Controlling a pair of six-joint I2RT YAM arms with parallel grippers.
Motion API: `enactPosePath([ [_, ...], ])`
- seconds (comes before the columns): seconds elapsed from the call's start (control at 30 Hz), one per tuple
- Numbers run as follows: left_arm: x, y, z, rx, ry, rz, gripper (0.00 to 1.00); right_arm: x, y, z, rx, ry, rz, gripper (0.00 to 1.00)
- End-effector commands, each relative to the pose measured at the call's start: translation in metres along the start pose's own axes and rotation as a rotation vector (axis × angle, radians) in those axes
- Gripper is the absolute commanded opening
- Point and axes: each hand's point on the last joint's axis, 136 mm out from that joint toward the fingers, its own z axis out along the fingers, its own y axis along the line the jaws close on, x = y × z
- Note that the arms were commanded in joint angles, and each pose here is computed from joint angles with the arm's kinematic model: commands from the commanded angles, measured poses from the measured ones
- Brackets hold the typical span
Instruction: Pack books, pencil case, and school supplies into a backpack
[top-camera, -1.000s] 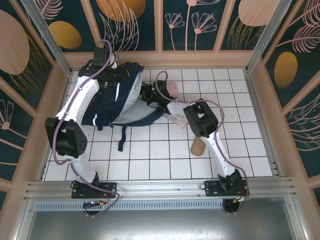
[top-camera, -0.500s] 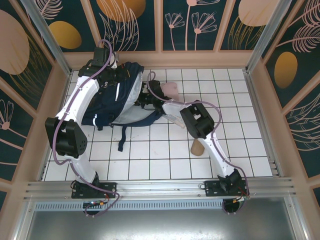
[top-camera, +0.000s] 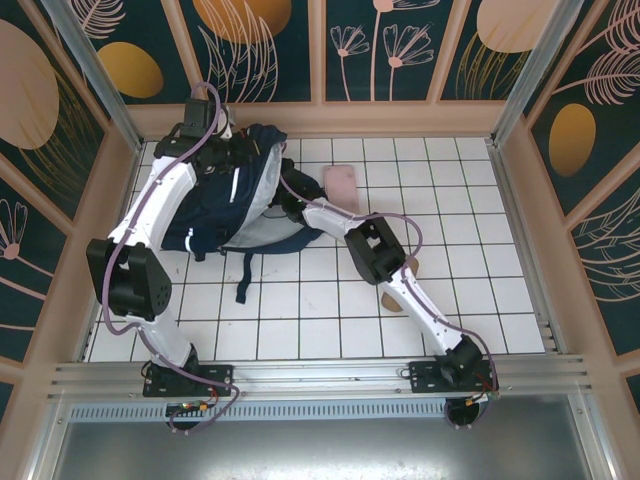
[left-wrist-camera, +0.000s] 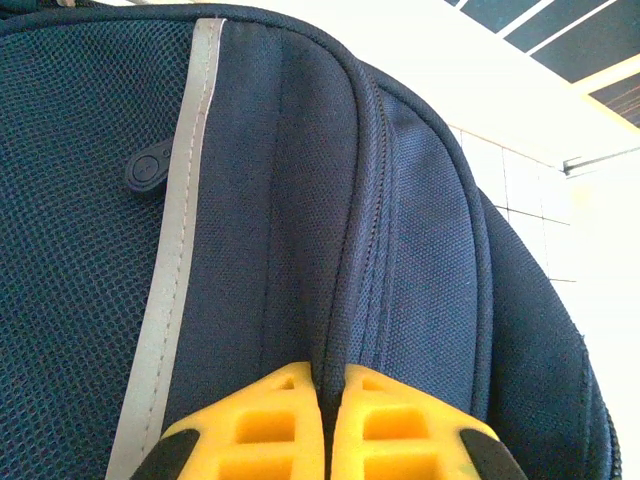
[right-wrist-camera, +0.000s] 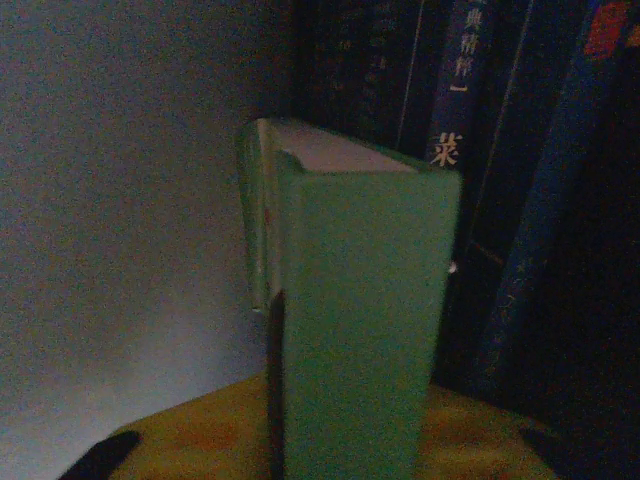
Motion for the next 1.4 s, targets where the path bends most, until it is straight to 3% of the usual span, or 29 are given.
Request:
enactPosePath([
  [0.0, -0.019, -0.050, -0.039, 0.154, -0.092, 0.069, 0.00, 0.026, -0.027, -0.009, 0.141, 0.051, 0.012, 0.43],
  [0.37, -0.022, -0.040, -0.039, 0.094, -0.115, 0.101, 0.02, 0.019, 0.003, -0.061, 0.292, 0.016, -0.083, 0.62],
  [0.6, -0.024, -0.031, -0.036, 0.052, -0.126, 0.119, 0.04, 0.020, 0.002, -0.087, 0.364, -0.021, -0.100, 0.64],
  [0.8, -0.028, -0.012, -0.041, -0.060, -0.161, 0.157, 0.04, 0.018, 0.010, -0.123, 0.394, -0.082, -0.133, 0.64],
  [1.0, -0.026, 0.018, -0.041, -0.202, -0.182, 0.170, 0.05, 0.012, 0.022, -0.174, 0.481, -0.162, -0.196, 0.64],
  [1.27, -0.031, 0.061, -0.052, -0.449, -0.227, 0.210, 0.04, 0.005, 0.017, -0.269, 0.640, -0.301, -0.255, 0.62],
  [1.37, -0.033, 0.058, -0.056, -0.444, -0.236, 0.225, 0.00, -0.009, 0.001, -0.304, 0.742, -0.341, -0.277, 0.67],
])
